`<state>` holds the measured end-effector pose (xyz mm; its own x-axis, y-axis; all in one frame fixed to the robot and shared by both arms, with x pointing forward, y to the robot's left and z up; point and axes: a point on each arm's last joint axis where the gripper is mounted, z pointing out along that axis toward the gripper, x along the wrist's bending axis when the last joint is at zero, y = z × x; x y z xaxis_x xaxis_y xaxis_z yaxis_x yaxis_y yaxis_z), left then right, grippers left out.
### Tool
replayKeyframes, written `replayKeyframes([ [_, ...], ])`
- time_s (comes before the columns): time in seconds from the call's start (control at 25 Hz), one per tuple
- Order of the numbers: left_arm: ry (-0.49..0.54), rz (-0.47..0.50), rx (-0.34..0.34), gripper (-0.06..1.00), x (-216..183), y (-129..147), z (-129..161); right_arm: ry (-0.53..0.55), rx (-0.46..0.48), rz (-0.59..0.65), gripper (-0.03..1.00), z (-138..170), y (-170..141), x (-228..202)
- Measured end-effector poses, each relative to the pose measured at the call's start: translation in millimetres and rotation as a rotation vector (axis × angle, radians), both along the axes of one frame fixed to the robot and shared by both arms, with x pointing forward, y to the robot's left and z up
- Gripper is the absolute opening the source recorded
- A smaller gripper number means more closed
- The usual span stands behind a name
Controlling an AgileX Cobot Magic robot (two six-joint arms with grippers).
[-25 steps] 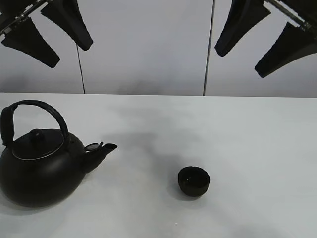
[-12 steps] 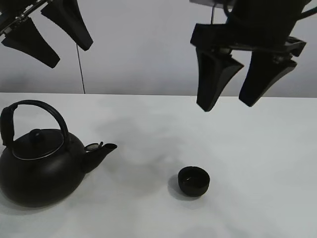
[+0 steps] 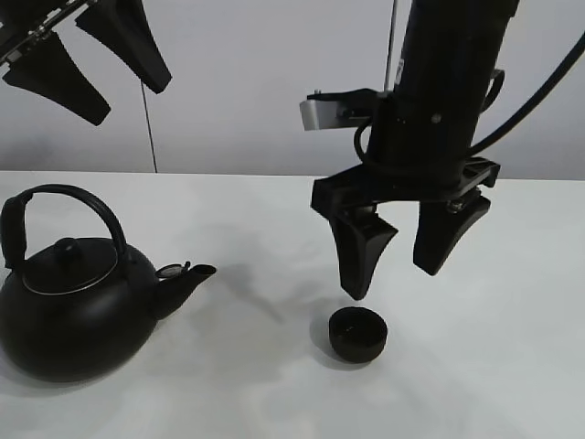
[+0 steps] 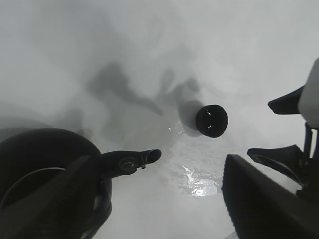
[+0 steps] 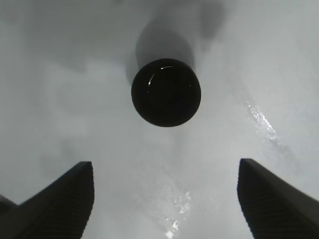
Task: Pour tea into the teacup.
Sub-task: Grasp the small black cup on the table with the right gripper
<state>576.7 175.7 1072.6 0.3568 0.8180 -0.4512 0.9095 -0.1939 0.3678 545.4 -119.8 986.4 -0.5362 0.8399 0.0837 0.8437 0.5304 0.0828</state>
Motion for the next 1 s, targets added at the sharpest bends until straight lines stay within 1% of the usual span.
replayKeyframes([
  [0.28,0.000,0.000,0.000,0.52,0.0,0.0,0.0,0.012,-0.016,-0.023,0.55,-28.4,4.9,10.5],
  [0.52,0.000,0.000,0.000,0.52,0.0,0.0,0.0,0.001,-0.011,-0.035,0.55,-39.5,7.4,15.6],
  [0.8,-0.001,0.001,0.000,0.52,0.1,0.0,0.0,0.028,-0.028,-0.042,0.55,-62.6,9.7,20.2],
  [1.0,-0.001,0.001,0.000,0.52,0.1,0.0,0.0,0.009,-0.019,-0.049,0.55,-67.7,11.3,23.3],
])
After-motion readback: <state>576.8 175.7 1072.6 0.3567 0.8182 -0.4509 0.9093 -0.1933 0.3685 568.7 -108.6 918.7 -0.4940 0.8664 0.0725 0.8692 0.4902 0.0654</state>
